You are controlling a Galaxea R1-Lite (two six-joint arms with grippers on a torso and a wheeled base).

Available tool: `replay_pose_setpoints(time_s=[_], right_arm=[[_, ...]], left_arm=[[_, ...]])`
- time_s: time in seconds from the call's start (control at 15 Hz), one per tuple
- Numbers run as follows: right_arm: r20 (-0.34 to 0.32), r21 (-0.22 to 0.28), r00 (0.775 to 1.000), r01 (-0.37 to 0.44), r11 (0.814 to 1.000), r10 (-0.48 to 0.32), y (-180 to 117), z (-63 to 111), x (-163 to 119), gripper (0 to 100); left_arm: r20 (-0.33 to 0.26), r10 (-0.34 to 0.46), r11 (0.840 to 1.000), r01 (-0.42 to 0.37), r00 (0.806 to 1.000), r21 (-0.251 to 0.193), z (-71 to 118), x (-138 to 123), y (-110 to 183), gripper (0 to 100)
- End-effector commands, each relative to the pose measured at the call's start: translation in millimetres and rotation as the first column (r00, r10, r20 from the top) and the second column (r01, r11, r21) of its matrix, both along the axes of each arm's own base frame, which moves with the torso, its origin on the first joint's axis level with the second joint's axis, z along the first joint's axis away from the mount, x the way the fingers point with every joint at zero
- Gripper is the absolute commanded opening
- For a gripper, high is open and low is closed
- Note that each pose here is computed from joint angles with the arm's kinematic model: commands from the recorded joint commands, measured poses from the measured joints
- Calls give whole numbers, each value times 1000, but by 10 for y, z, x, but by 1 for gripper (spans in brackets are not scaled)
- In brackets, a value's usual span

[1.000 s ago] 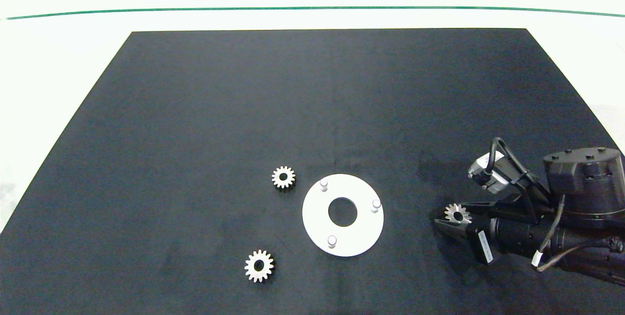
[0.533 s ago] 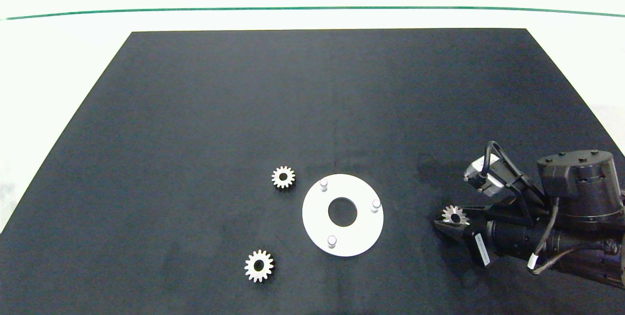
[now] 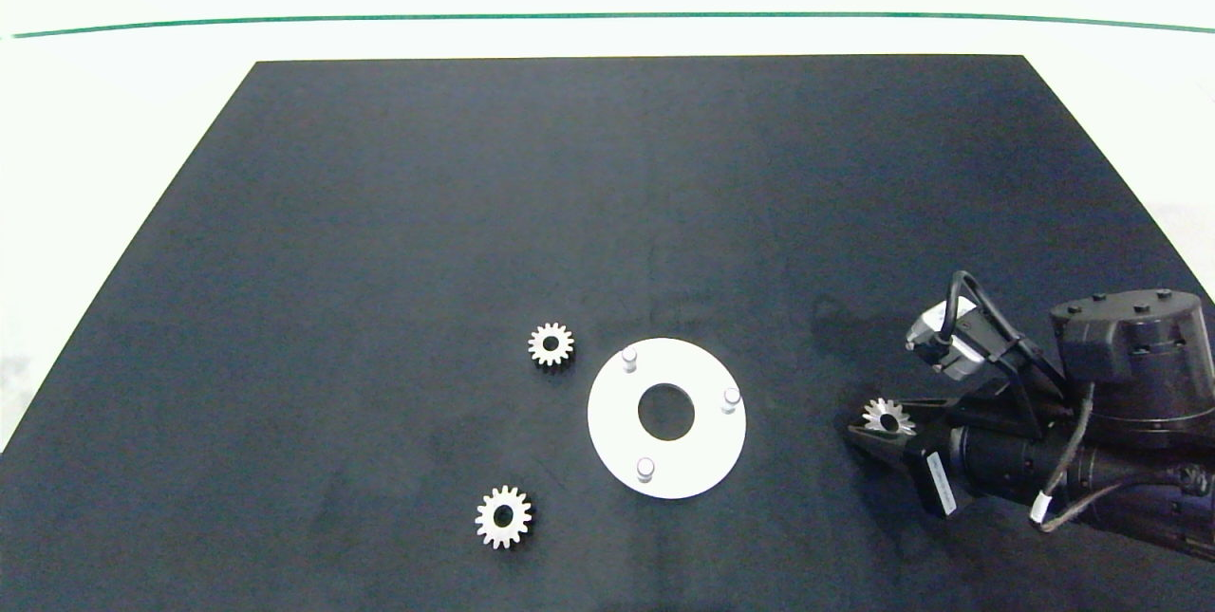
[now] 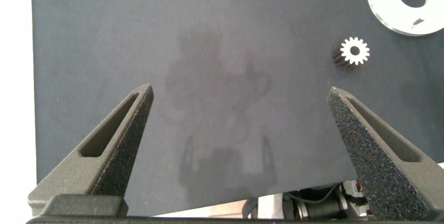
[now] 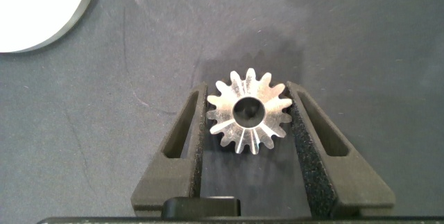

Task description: Install three planetary gears onto the carrier pins

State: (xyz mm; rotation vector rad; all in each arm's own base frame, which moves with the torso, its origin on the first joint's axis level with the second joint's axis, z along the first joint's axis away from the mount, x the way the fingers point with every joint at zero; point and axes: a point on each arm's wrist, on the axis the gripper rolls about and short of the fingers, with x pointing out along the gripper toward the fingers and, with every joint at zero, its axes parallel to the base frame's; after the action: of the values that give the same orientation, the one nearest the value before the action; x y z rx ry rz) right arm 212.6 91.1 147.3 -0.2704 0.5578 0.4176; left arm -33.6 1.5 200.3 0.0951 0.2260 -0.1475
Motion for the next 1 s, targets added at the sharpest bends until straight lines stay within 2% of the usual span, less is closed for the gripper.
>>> replay_pose_setpoints(time_s=[0.07, 0.2, 0.33, 0.47, 0.53, 0.8, 1.0], right_arm=[[52, 20, 999, -15, 1000, 14, 4, 129, -66, 20], [79, 20, 996, -44, 999, 42, 78, 287, -167, 16], [67, 8, 992, -110, 994, 109, 199, 448, -319, 16], [68, -18, 988, -135, 991, 135, 371, 586, -404, 16], [89, -32, 984, -149, 988, 151, 495, 642, -430, 16], [89, -54, 981, -168, 984, 172, 752, 645, -301, 16], [84, -58, 982, -165, 985, 170, 731, 638, -312, 16]], left_arm=[[-4, 1, 1000, -1, 1000, -1, -2, 1, -1, 100], [-7, 1, 1000, -1, 1000, 1, -6, 6, -1, 100], [-8, 2, 1000, -2, 1000, 1, -9, 7, -2, 100], [-7, 4, 1000, -4, 1000, 1, -10, 4, -2, 100], [-8, 4, 1000, -4, 1000, 1, -9, 7, -2, 100], [-4, 6, 1000, -6, 1000, -1, -2, 1, -2, 100], [-3, 5, 1000, -5, 1000, -2, 32, 11, -3, 100]])
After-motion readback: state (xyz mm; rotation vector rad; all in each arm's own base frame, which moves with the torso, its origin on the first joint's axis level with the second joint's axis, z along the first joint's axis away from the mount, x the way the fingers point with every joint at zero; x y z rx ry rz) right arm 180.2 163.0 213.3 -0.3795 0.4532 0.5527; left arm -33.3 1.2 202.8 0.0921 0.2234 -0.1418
